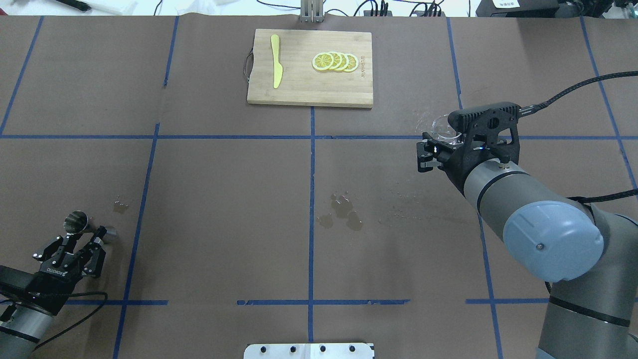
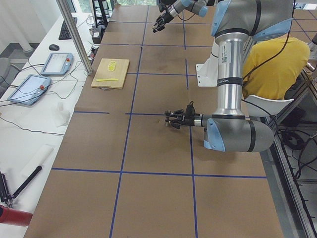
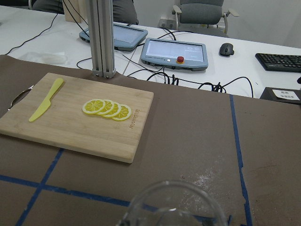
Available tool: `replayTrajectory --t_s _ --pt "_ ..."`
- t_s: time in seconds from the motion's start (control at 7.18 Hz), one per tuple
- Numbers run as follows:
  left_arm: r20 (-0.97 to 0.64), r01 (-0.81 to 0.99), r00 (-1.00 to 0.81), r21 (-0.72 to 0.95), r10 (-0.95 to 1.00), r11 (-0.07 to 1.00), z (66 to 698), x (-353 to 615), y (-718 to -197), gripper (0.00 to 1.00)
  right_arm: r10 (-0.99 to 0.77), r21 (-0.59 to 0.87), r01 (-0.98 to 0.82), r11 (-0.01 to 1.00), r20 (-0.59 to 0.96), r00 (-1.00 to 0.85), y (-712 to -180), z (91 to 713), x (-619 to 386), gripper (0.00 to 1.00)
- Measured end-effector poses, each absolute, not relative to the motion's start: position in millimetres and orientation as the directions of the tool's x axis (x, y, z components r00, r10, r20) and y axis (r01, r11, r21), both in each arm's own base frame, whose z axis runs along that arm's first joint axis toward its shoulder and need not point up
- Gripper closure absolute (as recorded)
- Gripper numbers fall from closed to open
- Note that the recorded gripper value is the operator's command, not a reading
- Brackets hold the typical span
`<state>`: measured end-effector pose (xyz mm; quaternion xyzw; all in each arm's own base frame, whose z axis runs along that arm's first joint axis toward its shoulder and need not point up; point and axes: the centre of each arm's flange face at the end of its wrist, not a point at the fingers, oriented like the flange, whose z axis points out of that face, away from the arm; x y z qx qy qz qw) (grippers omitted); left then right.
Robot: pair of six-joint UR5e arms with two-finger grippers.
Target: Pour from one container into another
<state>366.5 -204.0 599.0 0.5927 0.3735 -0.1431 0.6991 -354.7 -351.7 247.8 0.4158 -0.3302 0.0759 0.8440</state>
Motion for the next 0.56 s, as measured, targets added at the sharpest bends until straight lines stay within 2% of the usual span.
replayTrajectory --t_s 0.56 --pt "-0.678 0.638 0.698 0.734 0.230 0.232 599.1 354.9 -205.9 0.00 -0.147 0.646 -0.402 0.649 0.625 0.766 -352.8 247.3 -352.6 0.87"
